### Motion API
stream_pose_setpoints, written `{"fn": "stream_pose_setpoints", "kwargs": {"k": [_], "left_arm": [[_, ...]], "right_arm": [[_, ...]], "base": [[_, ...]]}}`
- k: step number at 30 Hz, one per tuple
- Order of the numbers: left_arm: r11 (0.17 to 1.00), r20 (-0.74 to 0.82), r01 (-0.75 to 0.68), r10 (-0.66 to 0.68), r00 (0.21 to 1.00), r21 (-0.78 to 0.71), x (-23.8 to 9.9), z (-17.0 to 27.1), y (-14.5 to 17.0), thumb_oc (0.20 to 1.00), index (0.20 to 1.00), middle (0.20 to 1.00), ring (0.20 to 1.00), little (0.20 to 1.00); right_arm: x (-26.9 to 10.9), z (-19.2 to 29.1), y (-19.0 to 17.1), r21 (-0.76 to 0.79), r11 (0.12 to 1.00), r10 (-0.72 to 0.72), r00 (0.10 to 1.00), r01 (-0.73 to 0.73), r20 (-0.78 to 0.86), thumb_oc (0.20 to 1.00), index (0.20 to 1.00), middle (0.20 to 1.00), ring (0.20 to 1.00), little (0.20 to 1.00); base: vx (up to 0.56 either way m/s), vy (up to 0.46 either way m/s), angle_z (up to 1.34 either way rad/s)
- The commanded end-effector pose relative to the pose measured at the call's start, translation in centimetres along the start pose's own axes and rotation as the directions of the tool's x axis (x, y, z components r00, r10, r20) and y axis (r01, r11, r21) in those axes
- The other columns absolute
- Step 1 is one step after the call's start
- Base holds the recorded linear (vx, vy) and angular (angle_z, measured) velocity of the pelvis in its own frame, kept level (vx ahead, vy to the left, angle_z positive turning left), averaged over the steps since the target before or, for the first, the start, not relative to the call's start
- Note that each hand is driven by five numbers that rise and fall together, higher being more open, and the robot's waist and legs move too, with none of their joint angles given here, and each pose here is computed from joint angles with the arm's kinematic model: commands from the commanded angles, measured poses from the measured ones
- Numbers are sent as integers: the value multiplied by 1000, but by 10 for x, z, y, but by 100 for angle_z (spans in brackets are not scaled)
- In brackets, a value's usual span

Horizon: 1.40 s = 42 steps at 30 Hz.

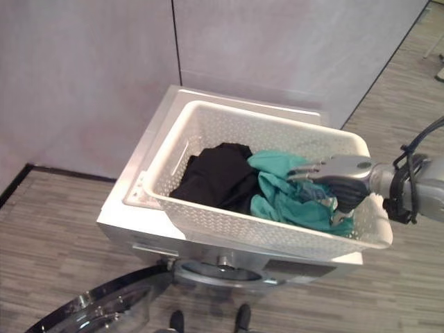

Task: Grab the laundry basket,head to the washer,open it,put in the laundry and shut it.

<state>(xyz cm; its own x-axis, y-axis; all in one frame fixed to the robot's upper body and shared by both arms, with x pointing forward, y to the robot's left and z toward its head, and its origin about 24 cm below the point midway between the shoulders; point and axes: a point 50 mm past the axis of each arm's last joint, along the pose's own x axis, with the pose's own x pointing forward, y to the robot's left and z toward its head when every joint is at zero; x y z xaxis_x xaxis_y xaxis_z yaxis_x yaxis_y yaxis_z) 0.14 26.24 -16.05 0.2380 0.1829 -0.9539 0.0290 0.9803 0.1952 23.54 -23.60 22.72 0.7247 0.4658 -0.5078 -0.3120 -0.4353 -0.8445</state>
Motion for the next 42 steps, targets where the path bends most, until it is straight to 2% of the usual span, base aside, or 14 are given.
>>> {"fn": "stream_pose_setpoints", "kwargs": {"k": [1, 10, 13, 15, 18, 19, 20, 29, 31, 35, 38, 40, 41, 42], "left_arm": [[995, 38, -99, 98, 994, 3, 6, 31, 17, 1000, 1000, 1000, 1000, 1000], [994, 54, -111, 111, 992, -16, 8, 38, 16, 1000, 1000, 1000, 1000, 1000], [994, 66, -110, 110, 992, -3, 8, 42, 17, 1000, 1000, 1000, 1000, 1000], [993, 77, -115, 115, 990, -4, 8, 46, 19, 1000, 1000, 1000, 1000, 1000], [993, 82, -114, 116, 990, -27, 9, 47, 16, 1000, 1000, 1000, 1000, 1000], [993, 80, -117, 120, 990, -32, 9, 47, 16, 1000, 1000, 1000, 1000, 1000], [992, 72, -118, 120, 990, -34, 9, 46, 15, 1000, 1000, 1000, 1000, 1000], [992, -18, -125, 125, 992, -15, 7, 23, 12, 1000, 1000, 1000, 1000, 1000], [993, -40, -119, 118, 992, -19, 6, 18, 10, 1000, 1000, 1000, 1000, 1000], [993, -41, -114, 113, 993, -13, 6, 17, 9, 1000, 1000, 1000, 1000, 1000], [995, -37, -96, 96, 995, -7, 7, 18, 6, 1000, 1000, 1000, 1000, 1000], [997, -25, -77, 77, 997, 4, 8, 21, 0, 1000, 1000, 1000, 1000, 1000], [997, -28, -72, 72, 997, 6, 8, 21, -2, 1000, 1000, 1000, 1000, 1000], [998, -29, -69, 70, 997, 10, 8, 21, -3, 1000, 1000, 1000, 1000, 1000]], "right_arm": [[5, -5, -4, -29, 1000, -10, 1000, 10, -14, 1000, 1000, 1000, 1000, 1000], [43, 0, 37, 68, 996, 60, 997, -63, 46, 1000, 1000, 1000, 1000, 1000], [57, 10, 43, 59, 989, 130, 985, -138, 116, 1000, 1000, 1000, 1000, 1000], [71, 28, 42, 41, 966, 240, 944, -255, 228, 1000, 1000, 1000, 1000, 1000], [80, 34, 44, 49, 961, 253, 933, -274, 255, 1000, 1000, 1000, 1000, 1000], [82, 32, 47, 64, 960, 248, 937, -271, 247, 545, 545, 545, 545, 545], [86, 28, 51, 87, 966, 218, 950, -242, 222, 200, 200, 200, 200, 200], [76, -8, 45, 230, 973, -22, 999, 14, 32, 200, 200, 200, 200, 200], [60, -27, 37, 291, 946, -123, 990, 139, -72, 200, 200, 200, 200, 200], [43, -43, 32, 349, 906, -194, 967, 241, -164, 200, 200, 200, 200, 200], [22, -62, 27, 389, 847, -270, 923, 363, -274, 200, 200, 200, 200, 200], [3, -82, 21, 408, 748, -374, 841, 523, -391, 200, 200, 200, 200, 200], [-8, -93, 14, 412, 664, -443, 772, 624, -457, 200, 200, 200, 200, 200], [-7, -92, 15, 419, 644, -459, 762, 640, -457, 200, 200, 200, 200, 200]], "base": [[0, 0, 0], [0, 0, 0], [0, 0, 0], [0, 0, 0], [-1, -1, 3], [-4, 1, 11], [5, 6, 6], [14, -1, 5], [36, -13, 2], [11, -3, 3], [0, 0, 0], [0, 0, 0], [0, 0, 0], [0, 0, 0]]}}
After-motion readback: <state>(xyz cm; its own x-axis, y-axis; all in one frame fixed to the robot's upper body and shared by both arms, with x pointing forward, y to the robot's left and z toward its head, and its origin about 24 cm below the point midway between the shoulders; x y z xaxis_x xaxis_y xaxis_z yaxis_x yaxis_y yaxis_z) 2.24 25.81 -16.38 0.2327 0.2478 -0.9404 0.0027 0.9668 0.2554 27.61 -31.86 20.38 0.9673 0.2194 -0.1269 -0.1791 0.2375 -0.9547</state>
